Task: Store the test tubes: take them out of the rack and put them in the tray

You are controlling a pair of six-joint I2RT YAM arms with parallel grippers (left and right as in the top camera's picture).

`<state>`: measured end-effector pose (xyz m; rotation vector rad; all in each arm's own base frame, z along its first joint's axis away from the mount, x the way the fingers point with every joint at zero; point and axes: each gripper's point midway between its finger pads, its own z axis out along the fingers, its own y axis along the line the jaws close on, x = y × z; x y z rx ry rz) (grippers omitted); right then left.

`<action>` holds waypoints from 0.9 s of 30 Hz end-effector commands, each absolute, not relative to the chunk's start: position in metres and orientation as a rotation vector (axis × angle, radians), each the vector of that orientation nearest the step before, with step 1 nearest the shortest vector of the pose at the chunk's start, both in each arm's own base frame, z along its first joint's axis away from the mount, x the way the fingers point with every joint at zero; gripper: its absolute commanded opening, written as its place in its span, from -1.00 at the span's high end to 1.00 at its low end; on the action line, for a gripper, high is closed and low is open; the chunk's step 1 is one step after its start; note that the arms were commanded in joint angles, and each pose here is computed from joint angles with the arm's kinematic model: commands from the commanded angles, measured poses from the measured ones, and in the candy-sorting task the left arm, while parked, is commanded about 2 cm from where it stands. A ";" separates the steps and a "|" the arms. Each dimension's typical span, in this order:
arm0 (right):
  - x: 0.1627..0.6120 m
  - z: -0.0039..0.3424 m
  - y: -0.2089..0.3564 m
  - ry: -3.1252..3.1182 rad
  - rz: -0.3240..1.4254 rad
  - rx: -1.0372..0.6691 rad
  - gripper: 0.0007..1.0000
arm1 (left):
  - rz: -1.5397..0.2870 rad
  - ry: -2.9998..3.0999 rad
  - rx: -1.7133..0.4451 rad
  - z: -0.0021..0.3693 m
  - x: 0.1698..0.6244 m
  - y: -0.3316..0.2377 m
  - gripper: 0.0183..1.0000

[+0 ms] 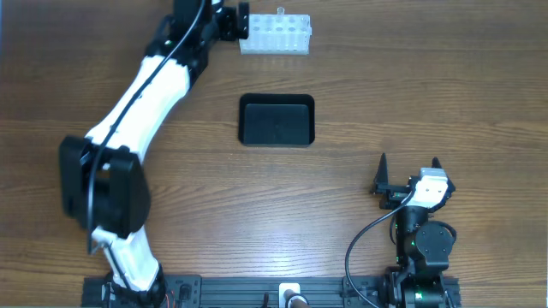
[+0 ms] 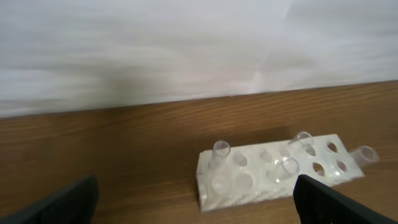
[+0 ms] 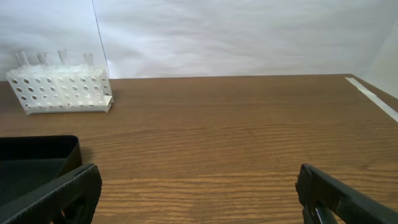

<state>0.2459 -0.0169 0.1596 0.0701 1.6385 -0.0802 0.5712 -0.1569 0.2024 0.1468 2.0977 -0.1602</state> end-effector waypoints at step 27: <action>0.246 0.158 -0.018 1.639 -0.081 0.075 -0.98 | -0.128 2.175 0.046 0.125 0.619 -0.176 -0.74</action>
